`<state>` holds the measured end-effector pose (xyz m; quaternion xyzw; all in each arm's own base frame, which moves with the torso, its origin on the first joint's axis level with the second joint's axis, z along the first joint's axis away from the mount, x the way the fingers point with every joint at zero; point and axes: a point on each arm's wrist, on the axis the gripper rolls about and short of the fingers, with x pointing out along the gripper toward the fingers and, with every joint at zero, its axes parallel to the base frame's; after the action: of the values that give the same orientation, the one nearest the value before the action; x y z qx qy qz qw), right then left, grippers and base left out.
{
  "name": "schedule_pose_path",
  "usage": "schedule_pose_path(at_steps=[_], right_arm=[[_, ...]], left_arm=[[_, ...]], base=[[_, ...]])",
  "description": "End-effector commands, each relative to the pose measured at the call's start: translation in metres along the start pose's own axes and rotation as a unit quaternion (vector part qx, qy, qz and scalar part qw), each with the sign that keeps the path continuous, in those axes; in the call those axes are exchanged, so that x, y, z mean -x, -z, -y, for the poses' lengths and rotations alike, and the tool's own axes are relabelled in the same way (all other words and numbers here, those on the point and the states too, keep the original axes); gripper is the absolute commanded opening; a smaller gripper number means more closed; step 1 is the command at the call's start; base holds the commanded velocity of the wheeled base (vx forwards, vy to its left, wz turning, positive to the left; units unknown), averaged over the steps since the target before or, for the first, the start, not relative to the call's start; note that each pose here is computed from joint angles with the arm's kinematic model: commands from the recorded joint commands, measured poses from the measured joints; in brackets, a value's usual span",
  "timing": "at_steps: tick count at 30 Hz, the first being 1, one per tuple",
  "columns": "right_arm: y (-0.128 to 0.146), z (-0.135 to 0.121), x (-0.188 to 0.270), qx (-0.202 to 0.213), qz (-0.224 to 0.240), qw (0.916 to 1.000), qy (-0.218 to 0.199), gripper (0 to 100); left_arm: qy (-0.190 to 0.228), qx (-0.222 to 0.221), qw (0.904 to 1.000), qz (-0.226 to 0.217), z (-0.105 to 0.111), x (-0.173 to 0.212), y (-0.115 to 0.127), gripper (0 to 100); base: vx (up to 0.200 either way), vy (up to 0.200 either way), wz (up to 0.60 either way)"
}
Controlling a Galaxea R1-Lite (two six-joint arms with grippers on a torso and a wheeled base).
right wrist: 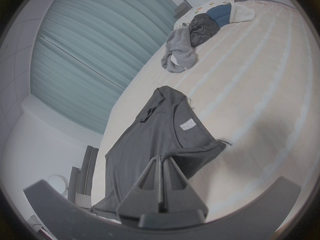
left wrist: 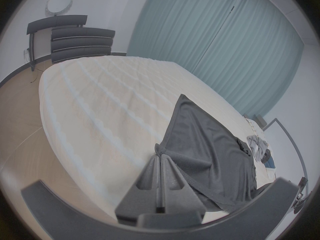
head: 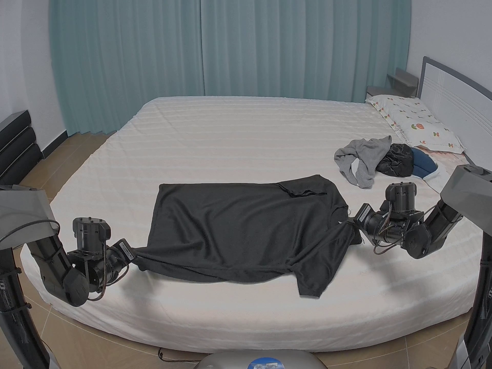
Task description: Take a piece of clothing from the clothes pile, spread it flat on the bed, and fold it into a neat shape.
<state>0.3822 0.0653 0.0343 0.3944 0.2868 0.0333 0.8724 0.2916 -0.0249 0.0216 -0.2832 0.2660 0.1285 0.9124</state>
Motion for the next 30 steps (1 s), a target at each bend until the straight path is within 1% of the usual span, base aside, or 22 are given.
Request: schedule_pose_path(at_steps=[1,6,9,11,12,14,16,17,19,21,25,26,30], right_arm=[[-0.01,-0.007,-0.016,0.003,0.004,1.0,-0.002,0],[-0.012,-0.007,-0.027,0.007,0.001,1.0,0.001,0],[-0.014,-0.005,-0.044,0.009,-0.003,0.9999,0.007,0],[-0.014,-0.005,-0.044,0.009,-0.003,0.9999,0.007,0],[-0.016,-0.005,-0.056,0.012,-0.006,0.9999,0.011,0],[-0.016,-0.004,-0.063,0.013,-0.005,0.9998,0.013,0],[-0.016,-0.004,-0.063,0.013,-0.005,0.9998,0.013,0],[-0.017,-0.002,-0.075,0.02,0.005,0.9997,0.014,0],[-0.017,-0.002,-0.079,0.024,0.008,0.9996,0.015,0],[-0.016,-0.001,-0.087,0.044,0.01,0.9989,0.012,0],[-0.016,-0.007,-0.091,0.051,0.014,0.9986,0.001,0],[-0.014,-0.01,-0.095,0.054,0.015,0.9984,-0.005,100],[-0.013,-0.014,-0.095,0.055,0.017,0.9983,-0.012,100]], left_arm=[[-0.005,0.017,0.9995,0.027,-0.004,-0.006,-0.015,0],[-0.006,0.026,0.999,0.037,-0.004,-0.011,-0.021,0],[-0.008,0.048,0.9981,0.038,-0.005,-0.023,-0.021,0],[-0.008,0.048,0.9981,0.038,-0.005,-0.023,-0.021,0],[-0.005,0.078,0.9956,0.05,-0.005,-0.031,-0.027,0],[0.001,0.099,0.9934,0.058,-0.004,-0.036,-0.03,0],[0.001,0.099,0.9934,0.058,-0.004,-0.036,-0.03,0],[0.004,0.112,0.9916,0.065,-0.006,-0.041,-0.031,0],[0.004,0.114,0.9911,0.069,-0.008,-0.042,-0.032,0],[0.008,0.118,0.9899,0.079,-0.01,-0.044,-0.033,0],[0.013,0.12,0.9889,0.087,-0.011,-0.045,-0.035,0],[0.01,0.119,0.9892,0.084,-0.012,-0.048,-0.032,0],[0.006,0.118,0.99,0.077,-0.014,-0.05,-0.028,0]], base=[[0.0,0.0,0.0],[0.0,0.0,0.0],[0.0,0.0,0.0],[0.0,0.0,0.0],[0.0,0.0,0.0],[0.0,0.0,0.0],[0.0,0.0,0.0],[0.0,0.0,0.0],[0.0,0.0,0.0],[0.0,0.0,0.0],[0.0,0.0,0.0],[0.0,0.0,0.0],[0.0,0.0,0.0]])
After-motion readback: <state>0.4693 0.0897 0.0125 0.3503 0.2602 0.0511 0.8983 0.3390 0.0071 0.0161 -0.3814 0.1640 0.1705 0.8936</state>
